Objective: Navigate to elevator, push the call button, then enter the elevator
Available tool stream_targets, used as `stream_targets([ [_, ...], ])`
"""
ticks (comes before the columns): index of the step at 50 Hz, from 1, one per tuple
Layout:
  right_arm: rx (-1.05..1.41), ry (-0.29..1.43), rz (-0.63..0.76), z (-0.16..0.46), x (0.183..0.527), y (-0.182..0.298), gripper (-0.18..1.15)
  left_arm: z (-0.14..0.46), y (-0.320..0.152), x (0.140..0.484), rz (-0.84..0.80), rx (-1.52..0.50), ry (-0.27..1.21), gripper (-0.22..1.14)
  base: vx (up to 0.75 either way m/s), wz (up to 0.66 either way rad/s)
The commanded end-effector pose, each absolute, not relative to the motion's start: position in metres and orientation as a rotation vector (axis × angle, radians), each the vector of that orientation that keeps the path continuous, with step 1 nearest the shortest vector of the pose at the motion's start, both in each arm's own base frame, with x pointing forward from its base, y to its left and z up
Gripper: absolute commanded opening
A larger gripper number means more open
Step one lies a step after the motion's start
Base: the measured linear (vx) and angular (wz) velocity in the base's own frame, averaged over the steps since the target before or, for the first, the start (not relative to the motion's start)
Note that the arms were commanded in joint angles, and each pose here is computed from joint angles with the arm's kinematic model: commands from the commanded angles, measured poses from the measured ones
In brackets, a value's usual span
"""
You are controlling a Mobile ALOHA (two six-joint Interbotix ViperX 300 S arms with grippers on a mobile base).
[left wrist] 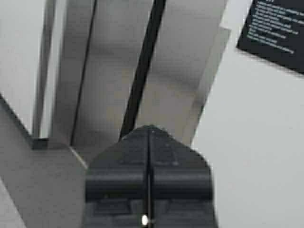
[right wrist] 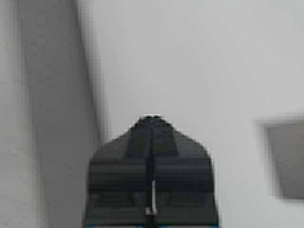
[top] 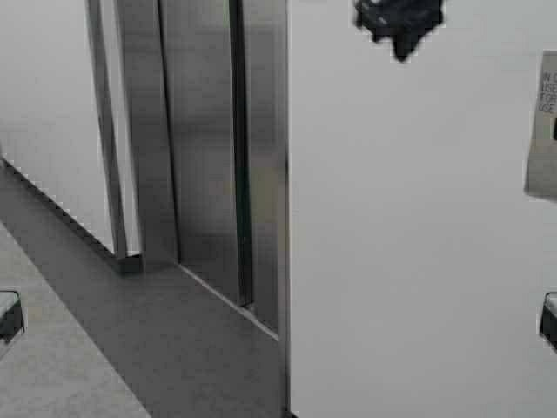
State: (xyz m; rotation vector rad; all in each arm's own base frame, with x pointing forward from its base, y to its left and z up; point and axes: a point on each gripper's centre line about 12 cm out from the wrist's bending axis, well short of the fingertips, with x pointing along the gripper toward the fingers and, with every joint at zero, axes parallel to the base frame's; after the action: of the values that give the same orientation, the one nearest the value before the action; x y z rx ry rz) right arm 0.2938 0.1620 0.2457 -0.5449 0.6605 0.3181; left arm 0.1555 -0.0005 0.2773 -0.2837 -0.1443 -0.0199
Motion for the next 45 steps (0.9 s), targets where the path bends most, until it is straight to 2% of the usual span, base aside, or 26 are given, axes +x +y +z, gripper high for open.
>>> stream_targets([
  [1,-0.379,0.563,0.414,0.268,0.286,0.174,0.06,0.279,-0.001,0.157,-0.022,-0.276,-0.147,0.02,-0.01,0.08],
  [16,-0.209,0.357,0.612,0.278,0.277,0.198,0.06,0.277,-0.001,0.156,-0.020,-0.249,-0.147,0.02,0.00,0.14],
  [30,-0.232,0.343,0.608,0.271,0.280,0.190,0.06,0.277,-0.001,0.157,-0.018,-0.221,-0.144,0.02,0.03,0.31],
  [45,-0.244,0.302,0.617,0.271,0.284,0.185,0.06,0.276,-0.001,0.157,-0.017,-0.210,-0.141,0.02,0.08,0.53],
])
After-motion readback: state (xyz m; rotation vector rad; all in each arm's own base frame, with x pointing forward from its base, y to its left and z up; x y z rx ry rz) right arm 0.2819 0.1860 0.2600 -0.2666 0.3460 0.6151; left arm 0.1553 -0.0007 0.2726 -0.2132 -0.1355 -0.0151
